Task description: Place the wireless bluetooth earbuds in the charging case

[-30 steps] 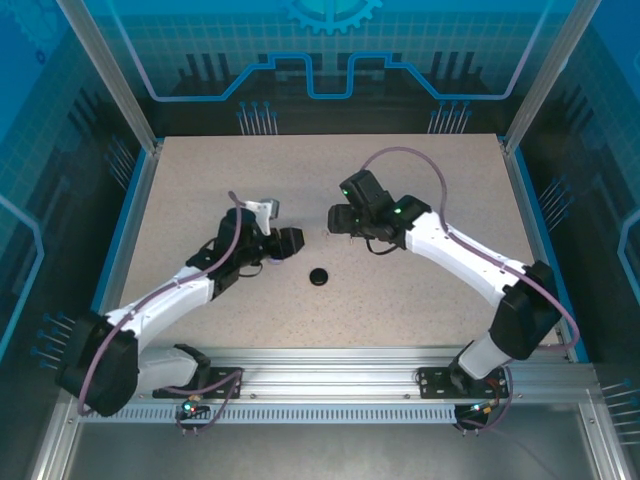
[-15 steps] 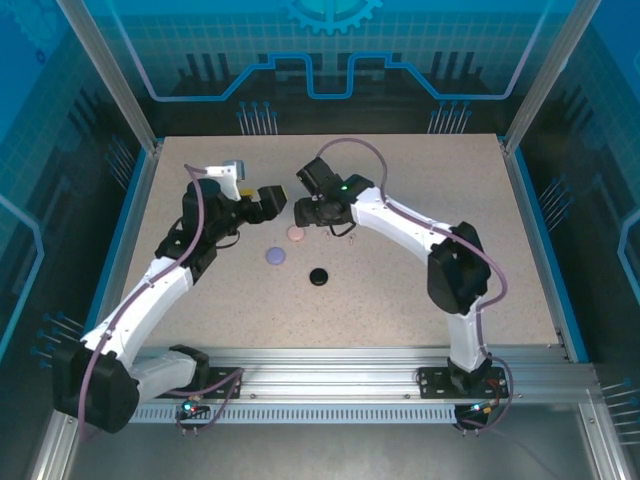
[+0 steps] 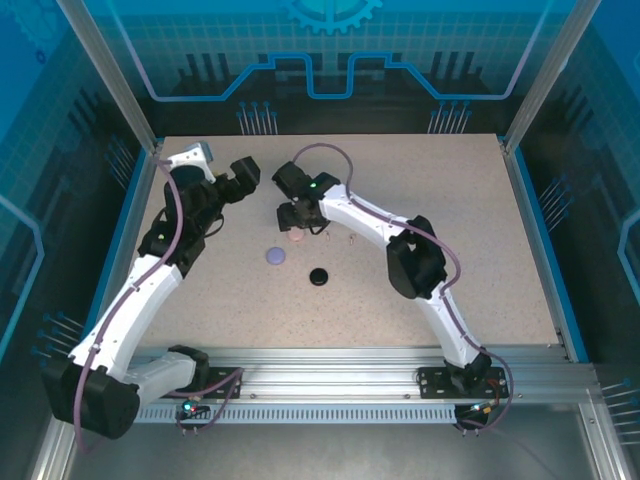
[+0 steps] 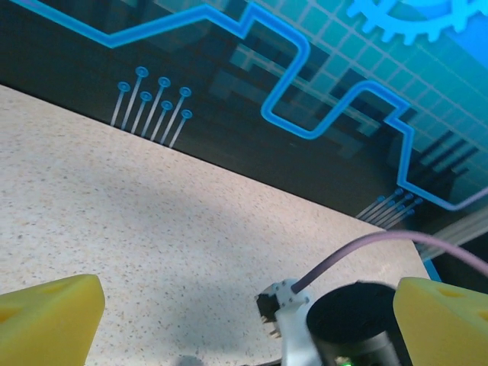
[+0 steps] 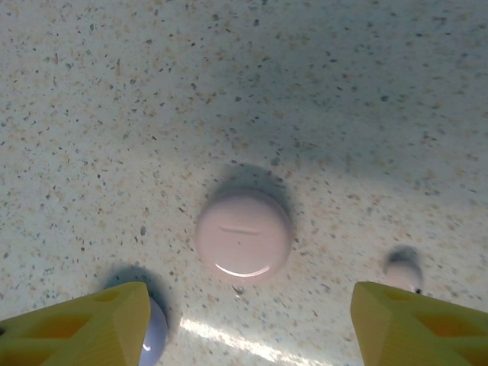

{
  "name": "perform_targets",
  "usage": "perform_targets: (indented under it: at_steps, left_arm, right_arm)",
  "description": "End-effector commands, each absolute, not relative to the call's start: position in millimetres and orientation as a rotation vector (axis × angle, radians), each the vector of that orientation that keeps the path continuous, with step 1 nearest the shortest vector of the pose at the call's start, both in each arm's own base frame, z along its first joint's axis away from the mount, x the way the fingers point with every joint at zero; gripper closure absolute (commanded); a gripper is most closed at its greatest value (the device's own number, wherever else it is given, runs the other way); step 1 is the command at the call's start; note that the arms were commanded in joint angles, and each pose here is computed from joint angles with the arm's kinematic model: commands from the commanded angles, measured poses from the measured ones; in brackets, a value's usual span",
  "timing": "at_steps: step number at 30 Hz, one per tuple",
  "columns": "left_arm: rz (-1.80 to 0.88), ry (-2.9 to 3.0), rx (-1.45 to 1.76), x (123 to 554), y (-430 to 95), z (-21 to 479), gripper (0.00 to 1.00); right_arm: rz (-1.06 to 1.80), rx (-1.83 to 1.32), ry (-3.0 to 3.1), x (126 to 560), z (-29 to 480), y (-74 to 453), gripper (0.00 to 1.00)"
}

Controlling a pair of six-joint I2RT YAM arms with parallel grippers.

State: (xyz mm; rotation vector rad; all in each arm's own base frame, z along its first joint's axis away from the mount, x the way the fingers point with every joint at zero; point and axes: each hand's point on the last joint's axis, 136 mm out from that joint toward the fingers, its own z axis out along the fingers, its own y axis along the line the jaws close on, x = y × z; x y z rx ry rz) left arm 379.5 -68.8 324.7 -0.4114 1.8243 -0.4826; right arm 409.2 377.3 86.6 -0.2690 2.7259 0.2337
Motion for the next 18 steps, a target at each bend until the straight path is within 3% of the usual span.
perform_targets:
  at_steps: [1, 18]
  left_arm:
    - [-0.429, 1.845, -0.512, 380.9, -53.1, 317.9, 0.01]
    - [-0.395, 1.753, -0.466, 375.9, -46.0, 342.5, 0.01]
  right_arm:
    - [0.104, -0.301, 2.768, 402.2, 70.9, 375.9, 0.28]
    - [0.006, -0.205, 2.789, 409.2, 26.9, 389.0, 0.3]
